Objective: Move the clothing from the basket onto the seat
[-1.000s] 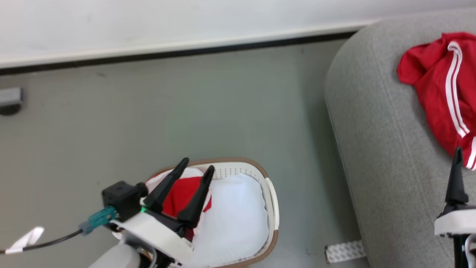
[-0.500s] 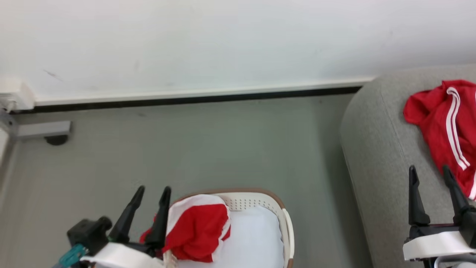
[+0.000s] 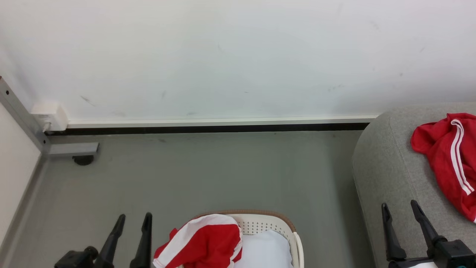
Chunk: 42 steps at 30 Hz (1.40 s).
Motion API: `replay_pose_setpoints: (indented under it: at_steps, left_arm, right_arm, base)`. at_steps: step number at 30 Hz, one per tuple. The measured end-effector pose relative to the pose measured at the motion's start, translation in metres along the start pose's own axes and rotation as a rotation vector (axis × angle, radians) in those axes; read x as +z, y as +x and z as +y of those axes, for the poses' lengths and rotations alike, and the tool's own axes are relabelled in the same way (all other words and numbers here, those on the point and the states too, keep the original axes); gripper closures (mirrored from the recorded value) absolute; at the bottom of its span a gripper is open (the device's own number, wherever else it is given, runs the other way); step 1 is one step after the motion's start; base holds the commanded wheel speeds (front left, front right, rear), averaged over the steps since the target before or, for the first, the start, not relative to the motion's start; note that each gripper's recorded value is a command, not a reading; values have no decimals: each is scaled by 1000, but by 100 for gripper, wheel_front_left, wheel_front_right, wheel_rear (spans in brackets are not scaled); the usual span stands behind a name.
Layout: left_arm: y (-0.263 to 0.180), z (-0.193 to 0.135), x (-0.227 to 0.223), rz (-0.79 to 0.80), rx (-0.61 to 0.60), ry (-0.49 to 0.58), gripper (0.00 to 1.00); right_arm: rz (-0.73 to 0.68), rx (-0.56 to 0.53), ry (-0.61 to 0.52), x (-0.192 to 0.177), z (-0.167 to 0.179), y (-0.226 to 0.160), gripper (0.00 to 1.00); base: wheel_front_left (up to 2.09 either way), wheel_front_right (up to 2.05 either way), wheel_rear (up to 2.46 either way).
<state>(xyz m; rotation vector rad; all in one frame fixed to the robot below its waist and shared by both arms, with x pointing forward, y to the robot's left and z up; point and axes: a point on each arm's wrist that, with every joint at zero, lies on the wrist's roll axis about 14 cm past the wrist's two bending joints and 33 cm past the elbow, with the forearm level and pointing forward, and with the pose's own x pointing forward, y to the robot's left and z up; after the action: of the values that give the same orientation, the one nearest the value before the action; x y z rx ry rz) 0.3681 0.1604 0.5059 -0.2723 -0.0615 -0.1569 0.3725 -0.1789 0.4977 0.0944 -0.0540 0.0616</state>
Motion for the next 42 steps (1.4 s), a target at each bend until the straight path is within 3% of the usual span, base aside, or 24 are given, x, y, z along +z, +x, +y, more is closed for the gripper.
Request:
replay_pose_setpoints:
  at_steps: [42]
  left_arm:
    - [-4, -9, -8, 15, -16, 24, 0]
  right_arm:
    - [17, -17, 29, -5, -2, -18, 0]
  base:
    - [0, 0, 0]
